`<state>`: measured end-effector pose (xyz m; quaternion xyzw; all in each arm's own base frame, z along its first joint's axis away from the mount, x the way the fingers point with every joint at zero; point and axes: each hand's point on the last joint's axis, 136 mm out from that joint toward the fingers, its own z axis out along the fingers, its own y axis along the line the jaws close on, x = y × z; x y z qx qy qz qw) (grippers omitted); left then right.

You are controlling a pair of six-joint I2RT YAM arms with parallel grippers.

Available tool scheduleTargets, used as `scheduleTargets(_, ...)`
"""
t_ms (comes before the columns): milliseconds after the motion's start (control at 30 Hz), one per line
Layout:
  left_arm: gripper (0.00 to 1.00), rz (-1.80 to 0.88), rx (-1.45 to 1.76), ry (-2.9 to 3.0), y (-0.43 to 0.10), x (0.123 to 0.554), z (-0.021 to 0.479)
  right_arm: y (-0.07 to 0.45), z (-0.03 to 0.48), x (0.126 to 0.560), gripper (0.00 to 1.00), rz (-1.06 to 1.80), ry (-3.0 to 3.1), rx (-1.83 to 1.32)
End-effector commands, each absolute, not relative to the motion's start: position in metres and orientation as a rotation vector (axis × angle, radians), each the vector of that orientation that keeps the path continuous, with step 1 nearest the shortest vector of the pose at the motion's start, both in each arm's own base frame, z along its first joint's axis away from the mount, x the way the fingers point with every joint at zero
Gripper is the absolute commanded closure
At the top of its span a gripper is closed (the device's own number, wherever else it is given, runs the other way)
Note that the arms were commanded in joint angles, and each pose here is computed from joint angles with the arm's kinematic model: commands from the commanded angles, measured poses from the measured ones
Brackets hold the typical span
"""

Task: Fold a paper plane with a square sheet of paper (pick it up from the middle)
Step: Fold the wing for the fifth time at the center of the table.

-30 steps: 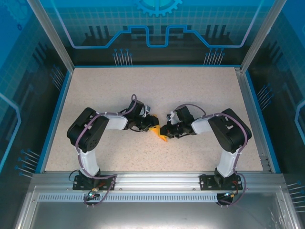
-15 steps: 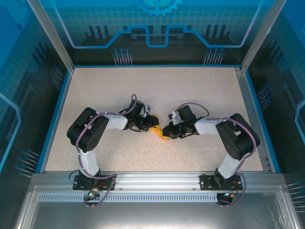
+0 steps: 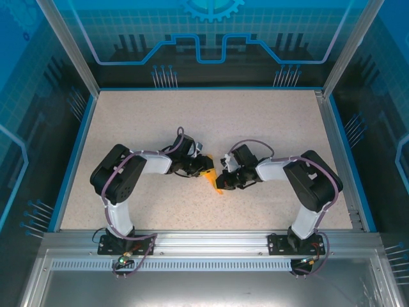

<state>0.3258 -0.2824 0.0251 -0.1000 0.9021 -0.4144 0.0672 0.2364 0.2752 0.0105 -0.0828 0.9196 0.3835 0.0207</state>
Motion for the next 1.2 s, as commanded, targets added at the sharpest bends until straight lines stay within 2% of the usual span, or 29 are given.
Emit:
scheduleTargets(0, 0.65, -1.145, -0.382, 2.834, -0.271, 0.313, -0.004, 0.258, -0.02, 0.195, 0.94, 1.096, 3.058, -0.265)
scheduleTargets(467, 0.65, -1.141, -0.384, 2.845, -0.271, 0.312, -0.004, 0.262, 0.017, 0.206, 0.88, 1.148, 2.962, -0.217)
scheduleTargets(667, 0.65, -1.139, -0.385, 2.847, -0.27, 0.313, -0.005, 0.259, 0.004, 0.196, 0.94, 1.149, 3.005, -0.225)
scheduleTargets(900, 0.65, -1.13, -0.396, 2.856, -0.27, 0.313, -0.006, 0.241, -0.029, 0.175, 0.93, 1.048, 3.137, -0.193)
scheduleTargets(1167, 0.66, -1.124, -0.397, 2.861, -0.269, 0.312, -0.005, 0.245, -0.007, 0.178, 0.9, 1.079, 3.086, -0.23)
